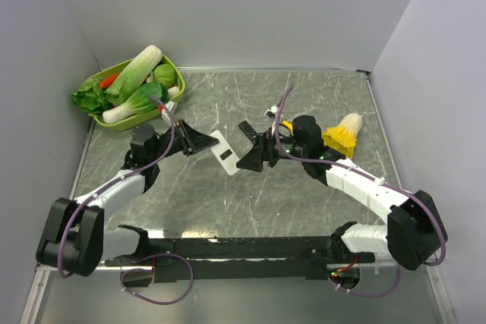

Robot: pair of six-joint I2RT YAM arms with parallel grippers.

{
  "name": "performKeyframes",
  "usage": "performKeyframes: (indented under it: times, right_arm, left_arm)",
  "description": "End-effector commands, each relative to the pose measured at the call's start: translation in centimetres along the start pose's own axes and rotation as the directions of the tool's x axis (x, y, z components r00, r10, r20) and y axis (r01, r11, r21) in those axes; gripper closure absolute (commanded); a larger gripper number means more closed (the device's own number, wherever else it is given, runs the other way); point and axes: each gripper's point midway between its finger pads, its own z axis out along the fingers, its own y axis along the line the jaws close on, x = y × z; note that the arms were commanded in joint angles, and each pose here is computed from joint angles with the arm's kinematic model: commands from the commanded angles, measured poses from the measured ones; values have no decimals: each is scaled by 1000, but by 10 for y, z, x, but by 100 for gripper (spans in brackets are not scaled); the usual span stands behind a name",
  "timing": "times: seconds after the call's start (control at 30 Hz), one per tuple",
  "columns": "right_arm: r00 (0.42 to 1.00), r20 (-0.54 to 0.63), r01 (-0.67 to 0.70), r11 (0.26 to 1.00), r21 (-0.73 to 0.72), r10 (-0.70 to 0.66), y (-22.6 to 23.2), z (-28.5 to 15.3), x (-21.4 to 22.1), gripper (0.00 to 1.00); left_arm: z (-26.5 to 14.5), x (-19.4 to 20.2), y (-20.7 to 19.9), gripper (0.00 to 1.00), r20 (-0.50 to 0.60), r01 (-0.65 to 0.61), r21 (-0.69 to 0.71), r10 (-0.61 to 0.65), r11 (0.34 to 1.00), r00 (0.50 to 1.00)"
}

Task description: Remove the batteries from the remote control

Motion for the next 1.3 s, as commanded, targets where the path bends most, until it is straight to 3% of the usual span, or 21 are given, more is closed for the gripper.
performKeyframes:
  times: [0.0,0.17,0.33,0.47,0.8,1.1,1.27]
  right_arm:
    - [1000,-17,-23,978,-209,20,36,0,-5,4]
    - [998,1,-62,944,-324,66,55,0,-15,11]
    - [994,-15,-103,935,-339,105,52,7,-15,23]
    - [992,-20,-123,924,-361,124,51,11,-15,27]
    - [985,-47,-170,934,-315,163,44,22,-10,40]
    - [977,-60,-215,943,-256,207,30,34,-1,68]
    - [979,-61,-204,965,-166,197,16,31,11,70]
  left_arm:
    - [-16,-11,-70,99,90,-188,220,172,957,981]
    - [-22,-13,-76,99,128,-222,207,199,953,972]
    - [-22,-14,-78,99,131,-218,209,194,953,972]
    - [-20,-13,-76,99,121,-201,224,177,954,977]
    - [-17,-16,-71,99,123,-187,215,163,959,979]
    - [-18,-18,-77,99,133,-178,234,150,956,980]
    - [-17,-28,-70,99,159,-192,178,164,965,974]
